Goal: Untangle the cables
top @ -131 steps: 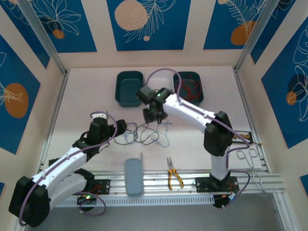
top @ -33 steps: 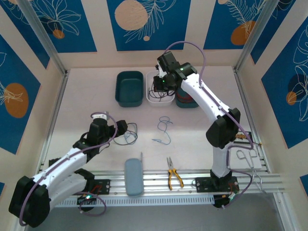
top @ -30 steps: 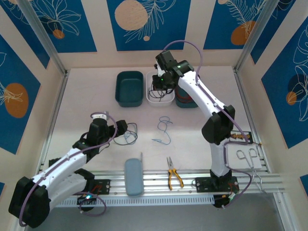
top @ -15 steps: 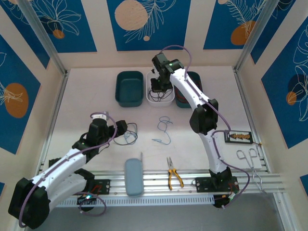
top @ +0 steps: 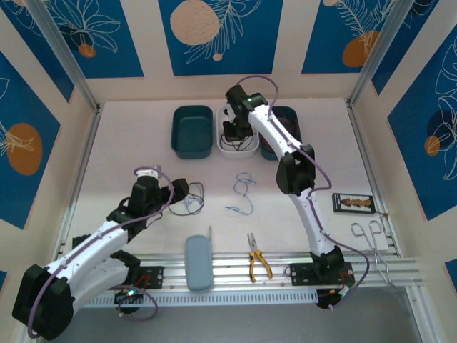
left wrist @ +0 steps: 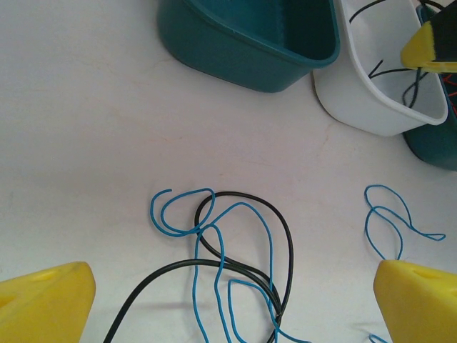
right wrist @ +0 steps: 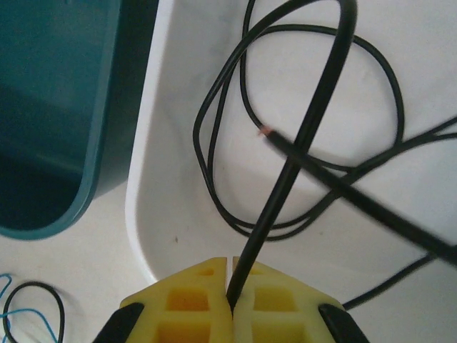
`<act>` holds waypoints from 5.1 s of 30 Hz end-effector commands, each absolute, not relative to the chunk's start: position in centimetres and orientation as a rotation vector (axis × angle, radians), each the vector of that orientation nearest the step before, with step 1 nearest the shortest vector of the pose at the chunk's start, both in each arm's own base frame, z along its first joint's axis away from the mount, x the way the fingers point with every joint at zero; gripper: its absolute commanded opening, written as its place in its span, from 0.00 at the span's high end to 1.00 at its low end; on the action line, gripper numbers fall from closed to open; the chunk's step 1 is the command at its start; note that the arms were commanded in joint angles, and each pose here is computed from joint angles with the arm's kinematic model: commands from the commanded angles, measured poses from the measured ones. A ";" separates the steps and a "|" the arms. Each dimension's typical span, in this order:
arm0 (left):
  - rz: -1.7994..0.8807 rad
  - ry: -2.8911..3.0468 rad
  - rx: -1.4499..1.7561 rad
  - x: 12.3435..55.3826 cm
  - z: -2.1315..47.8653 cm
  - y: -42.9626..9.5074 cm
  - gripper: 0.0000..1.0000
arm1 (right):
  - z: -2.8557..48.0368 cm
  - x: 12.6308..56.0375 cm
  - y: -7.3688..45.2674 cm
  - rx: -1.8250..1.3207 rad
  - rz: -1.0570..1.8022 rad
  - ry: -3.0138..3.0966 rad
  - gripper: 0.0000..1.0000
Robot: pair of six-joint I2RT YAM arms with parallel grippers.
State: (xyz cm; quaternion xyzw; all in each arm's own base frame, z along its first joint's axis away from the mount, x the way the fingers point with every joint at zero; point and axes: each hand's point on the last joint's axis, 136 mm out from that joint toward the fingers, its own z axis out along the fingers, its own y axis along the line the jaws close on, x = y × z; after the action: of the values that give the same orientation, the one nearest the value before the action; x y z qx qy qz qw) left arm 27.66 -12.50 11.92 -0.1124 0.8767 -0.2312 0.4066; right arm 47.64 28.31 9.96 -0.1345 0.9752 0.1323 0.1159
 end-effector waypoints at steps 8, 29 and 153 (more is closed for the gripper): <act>-0.581 2.209 -0.292 27.7 12.1 -12.3 0.00 | 9.1 46.6 31.1 -0.436 0.612 2.882 1.00; -0.581 2.205 -0.299 27.9 12.2 -12.3 0.00 | 8.8 45.6 32.0 -0.452 0.636 2.907 0.94; -0.638 2.531 -0.387 26.7 6.4 -11.6 0.22 | 3.9 29.2 38.9 -0.329 0.732 3.103 0.63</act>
State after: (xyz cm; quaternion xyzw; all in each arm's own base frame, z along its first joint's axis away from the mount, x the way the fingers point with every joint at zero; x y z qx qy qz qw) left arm 26.98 -11.87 6.91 -0.1411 0.9278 -0.2353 0.2528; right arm 28.86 38.02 3.55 -0.1104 0.9715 0.2083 -0.0248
